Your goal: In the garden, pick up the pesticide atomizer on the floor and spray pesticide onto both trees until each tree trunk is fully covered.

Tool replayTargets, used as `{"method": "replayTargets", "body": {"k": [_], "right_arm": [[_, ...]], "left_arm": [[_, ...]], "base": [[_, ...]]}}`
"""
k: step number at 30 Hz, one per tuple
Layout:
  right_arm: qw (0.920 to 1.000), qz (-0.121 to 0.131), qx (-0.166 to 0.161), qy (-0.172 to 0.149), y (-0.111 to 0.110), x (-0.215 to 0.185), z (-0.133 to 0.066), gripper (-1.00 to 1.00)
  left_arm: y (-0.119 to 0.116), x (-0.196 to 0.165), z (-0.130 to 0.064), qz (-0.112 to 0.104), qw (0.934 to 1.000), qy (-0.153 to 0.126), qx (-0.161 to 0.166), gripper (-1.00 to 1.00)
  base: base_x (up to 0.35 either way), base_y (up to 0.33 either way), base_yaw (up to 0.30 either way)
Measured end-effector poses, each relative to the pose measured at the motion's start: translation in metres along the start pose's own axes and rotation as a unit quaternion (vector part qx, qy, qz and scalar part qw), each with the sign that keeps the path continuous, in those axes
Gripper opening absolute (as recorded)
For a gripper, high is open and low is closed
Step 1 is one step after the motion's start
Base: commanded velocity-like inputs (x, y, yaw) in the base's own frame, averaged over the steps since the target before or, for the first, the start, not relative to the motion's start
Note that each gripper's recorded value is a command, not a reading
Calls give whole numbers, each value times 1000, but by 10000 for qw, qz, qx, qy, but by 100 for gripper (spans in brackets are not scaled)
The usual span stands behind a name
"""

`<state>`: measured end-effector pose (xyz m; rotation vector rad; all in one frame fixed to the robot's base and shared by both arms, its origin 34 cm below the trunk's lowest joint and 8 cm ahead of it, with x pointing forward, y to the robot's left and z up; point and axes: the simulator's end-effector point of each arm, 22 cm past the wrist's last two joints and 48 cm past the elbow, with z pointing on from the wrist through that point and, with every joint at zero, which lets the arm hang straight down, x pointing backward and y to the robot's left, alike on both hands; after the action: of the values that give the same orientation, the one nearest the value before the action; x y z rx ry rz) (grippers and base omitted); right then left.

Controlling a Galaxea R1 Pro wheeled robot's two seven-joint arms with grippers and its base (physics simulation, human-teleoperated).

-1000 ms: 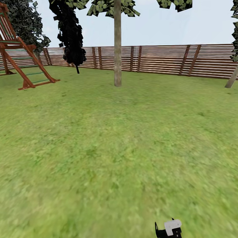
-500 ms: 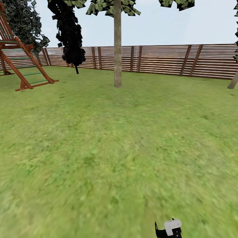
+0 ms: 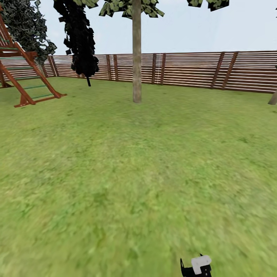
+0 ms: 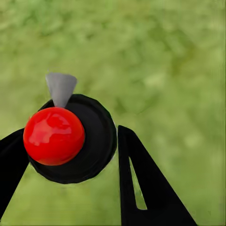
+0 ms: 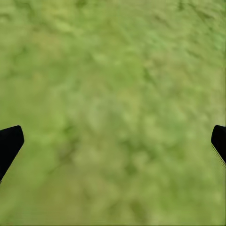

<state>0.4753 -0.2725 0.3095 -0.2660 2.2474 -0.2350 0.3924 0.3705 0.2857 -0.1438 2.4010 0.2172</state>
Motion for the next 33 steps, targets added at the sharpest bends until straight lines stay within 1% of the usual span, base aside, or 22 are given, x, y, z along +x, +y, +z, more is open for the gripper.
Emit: {"method": "replayTargets", "body": {"k": [33], "right_arm": [[10000, 0, -1, 0, 0, 0, 0, 100]], "left_arm": [[-1, 0, 0, 12, 10000, -8, 16, -100]], "base": [[336, 0, 0]]}}
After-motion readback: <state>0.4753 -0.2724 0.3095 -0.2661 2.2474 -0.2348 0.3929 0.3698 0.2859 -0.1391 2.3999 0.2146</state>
